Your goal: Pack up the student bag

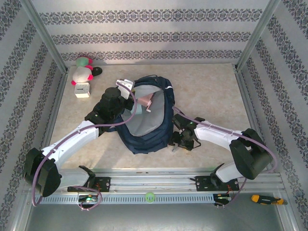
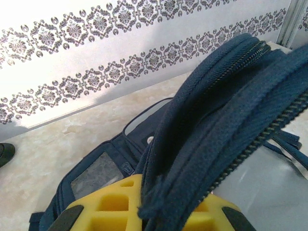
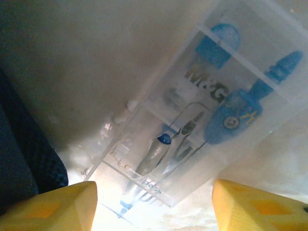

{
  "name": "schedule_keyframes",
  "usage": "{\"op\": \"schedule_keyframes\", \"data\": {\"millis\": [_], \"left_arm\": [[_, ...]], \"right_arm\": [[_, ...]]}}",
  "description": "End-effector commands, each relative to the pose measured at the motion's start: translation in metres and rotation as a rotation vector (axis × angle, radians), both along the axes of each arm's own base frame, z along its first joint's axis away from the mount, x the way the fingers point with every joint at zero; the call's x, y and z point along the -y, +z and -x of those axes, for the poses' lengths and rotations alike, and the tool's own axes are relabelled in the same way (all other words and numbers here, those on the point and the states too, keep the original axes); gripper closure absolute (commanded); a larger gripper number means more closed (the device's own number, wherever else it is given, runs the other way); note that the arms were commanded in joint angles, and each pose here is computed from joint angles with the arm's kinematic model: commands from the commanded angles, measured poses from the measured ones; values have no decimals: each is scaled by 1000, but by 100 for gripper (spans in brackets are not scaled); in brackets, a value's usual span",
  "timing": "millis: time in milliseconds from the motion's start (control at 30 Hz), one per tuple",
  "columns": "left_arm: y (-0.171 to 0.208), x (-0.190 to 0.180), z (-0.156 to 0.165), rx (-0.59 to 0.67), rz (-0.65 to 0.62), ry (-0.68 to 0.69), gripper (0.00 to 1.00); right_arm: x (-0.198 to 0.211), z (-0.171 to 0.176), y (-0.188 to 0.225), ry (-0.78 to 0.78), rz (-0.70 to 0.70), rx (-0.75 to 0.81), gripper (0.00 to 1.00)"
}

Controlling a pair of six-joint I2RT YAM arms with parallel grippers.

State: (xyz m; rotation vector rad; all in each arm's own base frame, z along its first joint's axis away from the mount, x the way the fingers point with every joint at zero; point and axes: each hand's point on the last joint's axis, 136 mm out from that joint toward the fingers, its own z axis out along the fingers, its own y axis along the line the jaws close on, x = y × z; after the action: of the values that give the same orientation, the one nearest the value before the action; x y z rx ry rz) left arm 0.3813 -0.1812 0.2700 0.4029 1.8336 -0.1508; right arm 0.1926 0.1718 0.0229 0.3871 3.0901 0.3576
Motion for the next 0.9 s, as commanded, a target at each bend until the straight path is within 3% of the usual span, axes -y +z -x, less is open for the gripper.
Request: {"op": "schedule_keyframes", "data": {"millis": [0, 233, 500, 867], "left_arm": [[27, -3, -4, 58, 30, 25, 100], [28, -2, -4, 59, 36, 20, 100], [23, 1, -5, 49, 40, 13, 100], [25, -3, -2, 54, 28, 20, 100]], "right_arm": [[33, -22, 4, -40, 125, 87, 37], [47, -29, 30, -79, 94, 141, 27], [30, -25, 10, -123, 7, 102, 15], [24, -61, 3, -138, -55, 165, 18]]}}
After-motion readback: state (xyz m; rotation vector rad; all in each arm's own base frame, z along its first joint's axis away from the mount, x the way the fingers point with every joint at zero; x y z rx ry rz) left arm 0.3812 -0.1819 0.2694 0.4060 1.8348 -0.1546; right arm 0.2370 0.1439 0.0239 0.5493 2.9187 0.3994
